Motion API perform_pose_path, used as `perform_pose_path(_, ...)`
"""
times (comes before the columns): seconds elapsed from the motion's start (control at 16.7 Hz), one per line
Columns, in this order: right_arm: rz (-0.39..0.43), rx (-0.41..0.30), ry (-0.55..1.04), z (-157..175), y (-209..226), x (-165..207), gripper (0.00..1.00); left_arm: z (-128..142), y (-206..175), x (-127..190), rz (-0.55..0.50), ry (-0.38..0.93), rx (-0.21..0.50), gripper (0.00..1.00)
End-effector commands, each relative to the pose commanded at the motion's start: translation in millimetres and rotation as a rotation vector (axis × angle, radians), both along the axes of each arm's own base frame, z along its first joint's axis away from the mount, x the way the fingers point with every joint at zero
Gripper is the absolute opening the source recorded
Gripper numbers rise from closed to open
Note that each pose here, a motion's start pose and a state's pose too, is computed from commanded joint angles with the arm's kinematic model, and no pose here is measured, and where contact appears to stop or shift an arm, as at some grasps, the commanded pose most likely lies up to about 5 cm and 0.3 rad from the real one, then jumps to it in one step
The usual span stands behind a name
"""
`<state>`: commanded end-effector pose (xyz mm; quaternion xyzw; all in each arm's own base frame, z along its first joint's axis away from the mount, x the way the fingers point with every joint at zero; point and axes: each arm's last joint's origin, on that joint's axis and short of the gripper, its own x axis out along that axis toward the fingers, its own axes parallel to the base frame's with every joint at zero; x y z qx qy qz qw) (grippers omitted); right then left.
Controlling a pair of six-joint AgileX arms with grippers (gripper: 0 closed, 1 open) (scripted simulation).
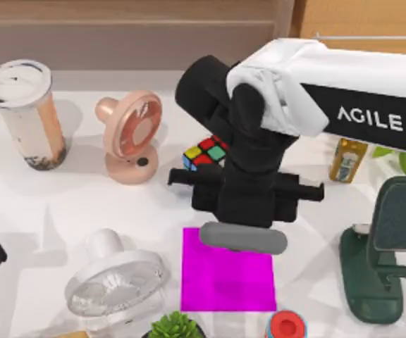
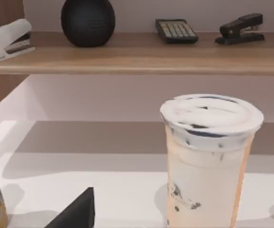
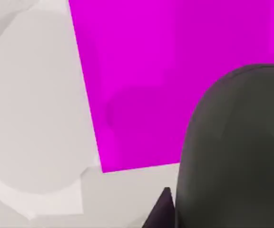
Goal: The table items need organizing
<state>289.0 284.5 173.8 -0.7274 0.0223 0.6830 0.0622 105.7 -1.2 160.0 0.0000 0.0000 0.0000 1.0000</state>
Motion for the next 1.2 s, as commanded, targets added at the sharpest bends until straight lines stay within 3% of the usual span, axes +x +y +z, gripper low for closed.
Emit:
perform_pose_path(0.12, 0.086, -0.048, 0.042, -21, 17, -16, 0.0, 0, 0, 0, 0.0, 0.0, 0.0, 1.0)
perform_pose_path(0.24, 0.116, -0.066, 0.057, -29, 22, -22, 0.0, 0, 0, 0, 0.0, 0.0, 0.0, 1.0)
perform_pose_path(0.84, 0.11, -0.022, -0.028, -4, 24, -14, 0.0, 0, 0, 0, 0.0, 0.0, 0.0, 1.0)
perform_pose_path(1.2, 0.103, -0.059, 0.043, -32, 20, -20, 0.0, 0, 0, 0, 0.0, 0.0, 0.0, 1.0)
